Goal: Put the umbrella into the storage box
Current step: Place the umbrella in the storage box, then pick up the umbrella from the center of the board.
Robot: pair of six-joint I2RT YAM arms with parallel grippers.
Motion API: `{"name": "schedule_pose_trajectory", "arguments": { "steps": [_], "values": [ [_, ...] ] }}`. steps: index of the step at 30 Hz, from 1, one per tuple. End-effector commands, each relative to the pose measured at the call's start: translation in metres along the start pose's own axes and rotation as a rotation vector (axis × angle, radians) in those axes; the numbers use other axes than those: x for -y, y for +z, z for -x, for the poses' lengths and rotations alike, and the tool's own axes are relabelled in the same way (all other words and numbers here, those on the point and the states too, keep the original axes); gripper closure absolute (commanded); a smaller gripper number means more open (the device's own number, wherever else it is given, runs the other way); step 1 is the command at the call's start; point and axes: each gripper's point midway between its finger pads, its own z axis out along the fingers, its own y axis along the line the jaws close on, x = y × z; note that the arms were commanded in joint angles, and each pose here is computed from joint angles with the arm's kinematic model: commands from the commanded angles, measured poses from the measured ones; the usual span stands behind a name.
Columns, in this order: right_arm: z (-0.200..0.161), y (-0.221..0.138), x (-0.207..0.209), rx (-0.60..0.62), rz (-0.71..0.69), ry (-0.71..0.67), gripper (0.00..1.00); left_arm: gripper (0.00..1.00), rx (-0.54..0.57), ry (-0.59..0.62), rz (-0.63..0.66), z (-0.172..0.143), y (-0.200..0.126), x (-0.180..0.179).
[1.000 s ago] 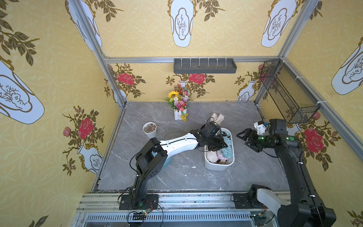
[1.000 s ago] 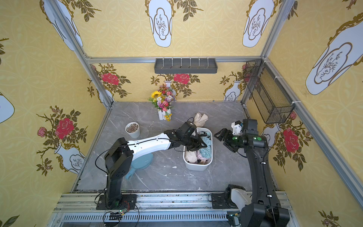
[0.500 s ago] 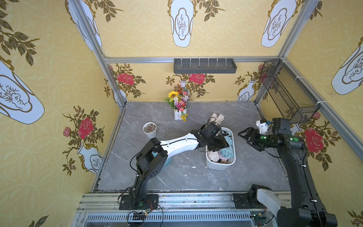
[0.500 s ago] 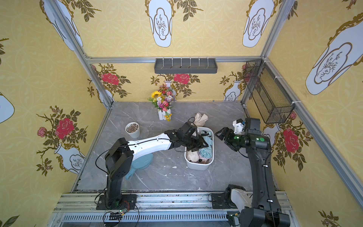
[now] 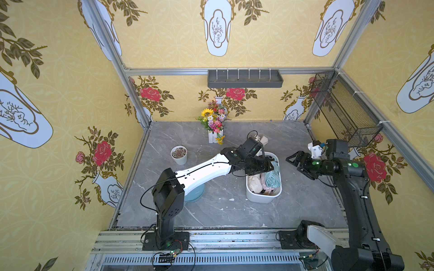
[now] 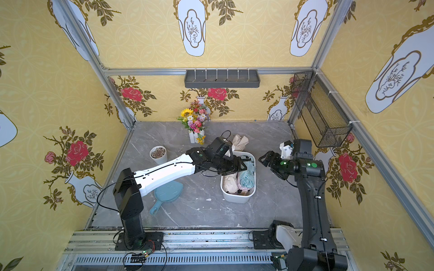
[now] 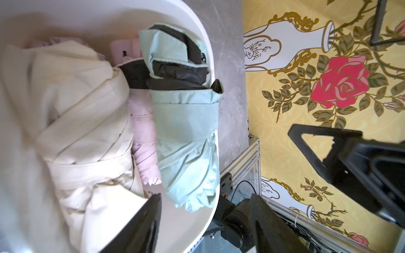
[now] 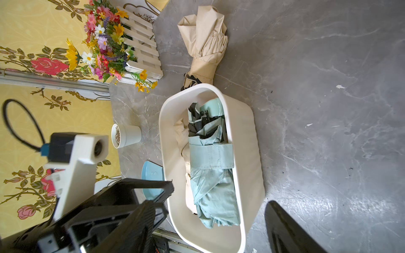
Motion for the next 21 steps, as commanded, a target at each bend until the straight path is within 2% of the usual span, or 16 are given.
{"name": "schedule_pose_trajectory", "arguments": {
  "steps": [1,6,11,13,21],
  "values": [
    [0.013,0.008,-0.002,0.015,-0.025,-0.008,0.17,0.30,0.023,0.034,0.036,0.001,-0.018,-0.007],
    [0.035,0.034,-0.028,0.012,-0.076,-0.067,0.18,0.29,0.098,0.031,0.120,0.013,-0.047,-0.041],
    [0.057,0.075,-0.050,-0.021,-0.121,-0.096,0.19,0.29,0.174,-0.017,0.173,0.027,-0.071,-0.084],
    [0.066,0.091,-0.057,-0.024,-0.136,-0.098,0.19,0.29,0.196,0.001,0.187,0.032,-0.078,-0.096],
    [0.091,0.171,-0.085,-0.046,-0.212,-0.099,0.19,0.27,0.174,0.006,0.240,0.035,-0.084,-0.135]
  ]
}}
